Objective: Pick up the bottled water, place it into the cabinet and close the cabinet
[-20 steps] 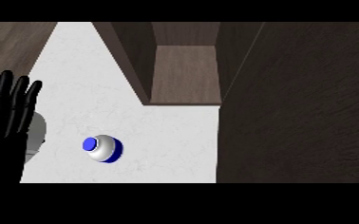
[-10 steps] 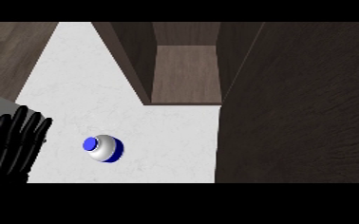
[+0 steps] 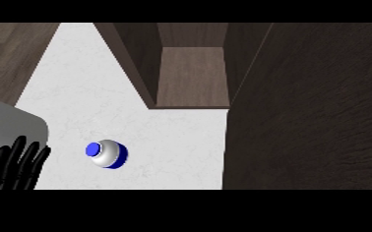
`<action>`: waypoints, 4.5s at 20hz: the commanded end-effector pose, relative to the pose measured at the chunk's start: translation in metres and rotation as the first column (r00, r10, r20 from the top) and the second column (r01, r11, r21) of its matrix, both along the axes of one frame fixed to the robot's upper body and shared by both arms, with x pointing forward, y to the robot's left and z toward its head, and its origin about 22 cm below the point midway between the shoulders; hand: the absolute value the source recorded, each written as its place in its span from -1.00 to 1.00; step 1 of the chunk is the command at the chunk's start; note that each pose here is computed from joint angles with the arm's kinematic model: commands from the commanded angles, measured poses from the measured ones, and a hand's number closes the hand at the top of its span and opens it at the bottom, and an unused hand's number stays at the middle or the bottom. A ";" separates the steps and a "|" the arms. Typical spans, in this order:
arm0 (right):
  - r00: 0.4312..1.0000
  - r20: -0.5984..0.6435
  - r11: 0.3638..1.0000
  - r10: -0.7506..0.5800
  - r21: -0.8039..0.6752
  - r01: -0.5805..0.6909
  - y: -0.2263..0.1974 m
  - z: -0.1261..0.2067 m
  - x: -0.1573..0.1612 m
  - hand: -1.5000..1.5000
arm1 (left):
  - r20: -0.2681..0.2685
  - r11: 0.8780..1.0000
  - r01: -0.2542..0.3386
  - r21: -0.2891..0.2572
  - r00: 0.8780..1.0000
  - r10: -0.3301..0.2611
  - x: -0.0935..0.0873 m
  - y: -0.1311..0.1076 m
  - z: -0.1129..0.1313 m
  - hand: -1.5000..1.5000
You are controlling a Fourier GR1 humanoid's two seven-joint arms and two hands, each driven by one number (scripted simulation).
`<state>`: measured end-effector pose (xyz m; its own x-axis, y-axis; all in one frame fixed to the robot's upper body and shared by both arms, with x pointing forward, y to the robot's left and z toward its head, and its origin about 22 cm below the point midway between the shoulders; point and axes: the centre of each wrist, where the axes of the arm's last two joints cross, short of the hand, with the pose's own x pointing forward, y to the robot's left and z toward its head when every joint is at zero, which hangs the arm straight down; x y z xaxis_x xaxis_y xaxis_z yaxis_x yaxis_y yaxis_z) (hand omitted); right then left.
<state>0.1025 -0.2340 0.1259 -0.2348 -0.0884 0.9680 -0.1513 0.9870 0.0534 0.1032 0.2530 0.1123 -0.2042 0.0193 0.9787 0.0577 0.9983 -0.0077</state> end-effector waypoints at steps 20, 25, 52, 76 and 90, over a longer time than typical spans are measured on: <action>1.000 0.022 1.000 0.004 -0.028 -0.003 -0.002 0.026 -0.060 -1.00 | -0.103 0.987 -0.157 0.029 0.982 0.159 0.041 0.044 -0.129 -1.00; 0.999 0.048 0.999 0.009 -0.033 -0.008 -0.005 0.021 -0.061 -1.00 | -0.111 0.987 -0.159 0.036 0.980 0.162 0.047 0.028 -0.160 -1.00; 0.999 0.029 1.000 0.020 -0.023 -0.019 -0.007 0.000 -0.078 -1.00 | -0.138 0.967 -0.134 -0.218 0.985 0.106 0.089 0.023 -0.290 1.00; 0.999 -0.014 0.999 0.034 -0.011 -0.034 -0.002 -0.017 -0.073 -1.00 | -0.057 0.941 -0.057 -0.334 0.998 0.040 0.132 -0.018 -0.271 1.00; 1.000 0.011 1.000 0.009 0.024 -0.010 0.001 0.003 -0.081 -1.00 | -0.059 0.943 0.063 -0.328 0.995 -0.086 0.186 -0.093 -0.183 1.00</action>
